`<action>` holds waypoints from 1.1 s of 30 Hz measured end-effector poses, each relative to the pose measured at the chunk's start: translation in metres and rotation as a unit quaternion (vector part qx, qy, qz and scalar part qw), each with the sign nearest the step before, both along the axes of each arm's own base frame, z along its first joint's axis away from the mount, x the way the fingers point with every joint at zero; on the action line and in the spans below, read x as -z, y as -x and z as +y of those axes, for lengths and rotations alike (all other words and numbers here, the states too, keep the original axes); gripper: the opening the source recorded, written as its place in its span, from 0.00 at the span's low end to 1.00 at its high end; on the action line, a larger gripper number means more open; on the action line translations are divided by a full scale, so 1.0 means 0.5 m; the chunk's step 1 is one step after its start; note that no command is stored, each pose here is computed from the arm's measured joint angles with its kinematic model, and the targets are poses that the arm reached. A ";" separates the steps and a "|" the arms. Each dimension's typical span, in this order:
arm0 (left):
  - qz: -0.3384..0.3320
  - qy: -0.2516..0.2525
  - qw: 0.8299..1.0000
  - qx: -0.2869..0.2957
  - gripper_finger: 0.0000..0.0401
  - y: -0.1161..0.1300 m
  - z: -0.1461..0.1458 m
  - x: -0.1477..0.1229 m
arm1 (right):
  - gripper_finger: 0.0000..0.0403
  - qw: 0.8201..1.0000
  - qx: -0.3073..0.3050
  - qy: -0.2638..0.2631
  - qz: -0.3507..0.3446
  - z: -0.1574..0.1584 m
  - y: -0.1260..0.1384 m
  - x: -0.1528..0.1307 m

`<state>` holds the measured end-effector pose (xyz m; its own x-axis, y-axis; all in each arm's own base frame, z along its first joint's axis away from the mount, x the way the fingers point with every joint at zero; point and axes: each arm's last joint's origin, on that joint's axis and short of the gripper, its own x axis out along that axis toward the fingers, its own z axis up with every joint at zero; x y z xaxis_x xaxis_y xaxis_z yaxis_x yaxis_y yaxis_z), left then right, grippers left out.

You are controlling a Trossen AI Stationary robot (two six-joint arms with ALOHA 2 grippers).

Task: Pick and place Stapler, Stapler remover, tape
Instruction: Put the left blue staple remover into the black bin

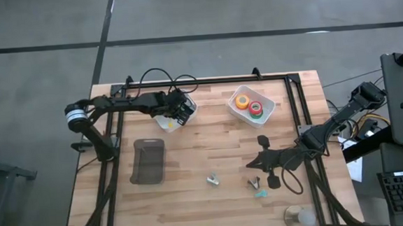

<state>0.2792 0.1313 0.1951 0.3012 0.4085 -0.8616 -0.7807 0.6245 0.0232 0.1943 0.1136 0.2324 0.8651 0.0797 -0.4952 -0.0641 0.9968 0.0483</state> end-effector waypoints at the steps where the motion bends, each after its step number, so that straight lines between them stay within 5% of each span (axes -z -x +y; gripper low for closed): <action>1: 0.005 -0.005 1.000 0.011 0.03 0.000 0.000 0.000 | 0.02 1.000 0.000 0.000 0.000 0.000 0.000 0.000; 11: 0.008 -0.053 0.995 0.079 0.29 -0.017 0.005 -0.021 | 0.02 1.000 0.003 0.003 0.002 -0.004 -0.001 0.003; 19: -0.038 -0.019 0.993 0.112 0.49 -0.041 -0.017 -0.043 | 0.02 1.000 0.005 0.004 0.004 -0.005 0.000 0.007; 25: -0.076 -0.024 0.974 0.213 0.51 -0.089 -0.100 -0.079 | 0.02 1.000 0.006 0.006 0.008 -0.007 0.001 0.012; 33: -0.133 -0.048 0.925 0.351 0.51 -0.132 -0.267 -0.117 | 0.02 1.000 0.006 0.006 0.007 -0.007 0.000 0.012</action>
<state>0.3452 -0.0023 0.2536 0.7181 0.1028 -0.6883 -0.1689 0.9852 -0.0292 0.1941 0.1101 0.2267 0.8588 0.0633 -0.5084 -0.0521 0.9980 0.0363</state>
